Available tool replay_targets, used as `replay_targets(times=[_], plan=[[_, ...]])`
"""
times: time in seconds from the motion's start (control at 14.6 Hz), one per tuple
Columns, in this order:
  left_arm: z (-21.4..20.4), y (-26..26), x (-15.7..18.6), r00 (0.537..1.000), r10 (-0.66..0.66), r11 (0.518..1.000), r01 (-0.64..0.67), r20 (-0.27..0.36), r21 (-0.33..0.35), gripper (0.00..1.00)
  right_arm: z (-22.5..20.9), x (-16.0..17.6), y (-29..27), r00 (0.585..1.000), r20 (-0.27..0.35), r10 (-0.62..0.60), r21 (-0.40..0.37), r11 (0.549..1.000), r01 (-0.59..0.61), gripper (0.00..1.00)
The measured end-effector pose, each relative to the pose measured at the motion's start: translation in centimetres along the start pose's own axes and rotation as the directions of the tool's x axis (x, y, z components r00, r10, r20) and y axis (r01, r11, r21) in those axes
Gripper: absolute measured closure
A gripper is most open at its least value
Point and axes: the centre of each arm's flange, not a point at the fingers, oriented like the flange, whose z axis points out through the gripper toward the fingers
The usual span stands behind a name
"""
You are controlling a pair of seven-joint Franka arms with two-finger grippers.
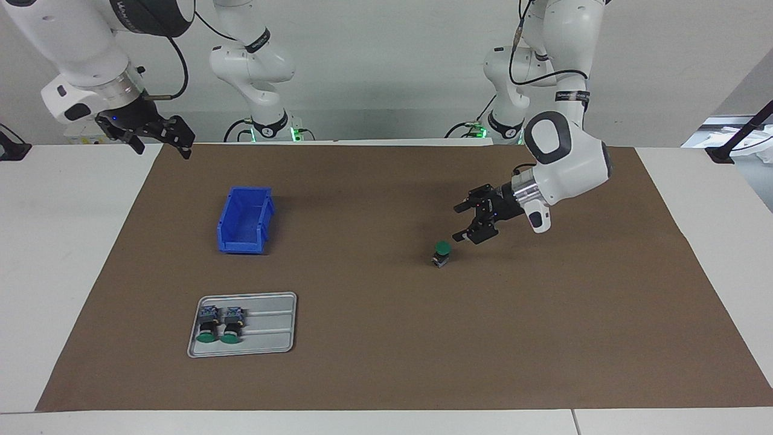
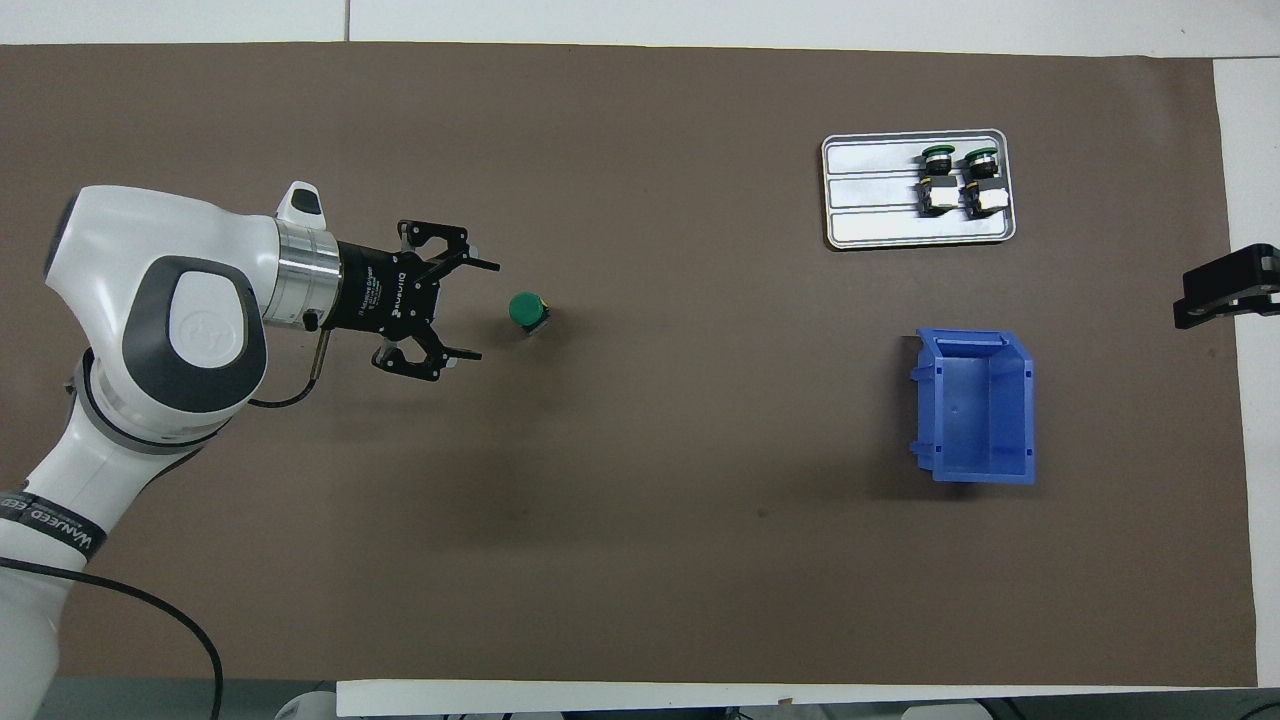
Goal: Place and press button with both arms
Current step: 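Raise the left gripper away from the green button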
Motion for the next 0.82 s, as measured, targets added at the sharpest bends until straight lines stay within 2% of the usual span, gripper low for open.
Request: replay_targets(times=[0.34,0.55,0.68,0.82], plan=[[-1.7,1.1,-1.2,0.982,0.139,0.989,-0.130,-0.127,0.072,0.00,0.0,0.0,0.0,1.000,0.000,0.000,0.000,1.000,0.000,0.01],[-3.1,2.0,-2.4,0.951,0.237,0.967,-0.211,-0.198,0.141,0.00,0.0,0.0,0.0,1.000,0.000,0.000,0.000,1.000,0.000,0.01],[-3.7,2.5,-3.2,0.907,0.322,0.940,-0.272,-0.271,0.206,0.00,0.0,0.0,0.0,1.000,0.000,0.000,0.000,1.000,0.000,0.01],[-3.5,2.8,-4.6,0.844,0.418,0.900,-0.333,-0.336,0.282,0.00,0.0,0.0,0.0,1.000,0.000,0.000,0.000,1.000,0.000,0.01]])
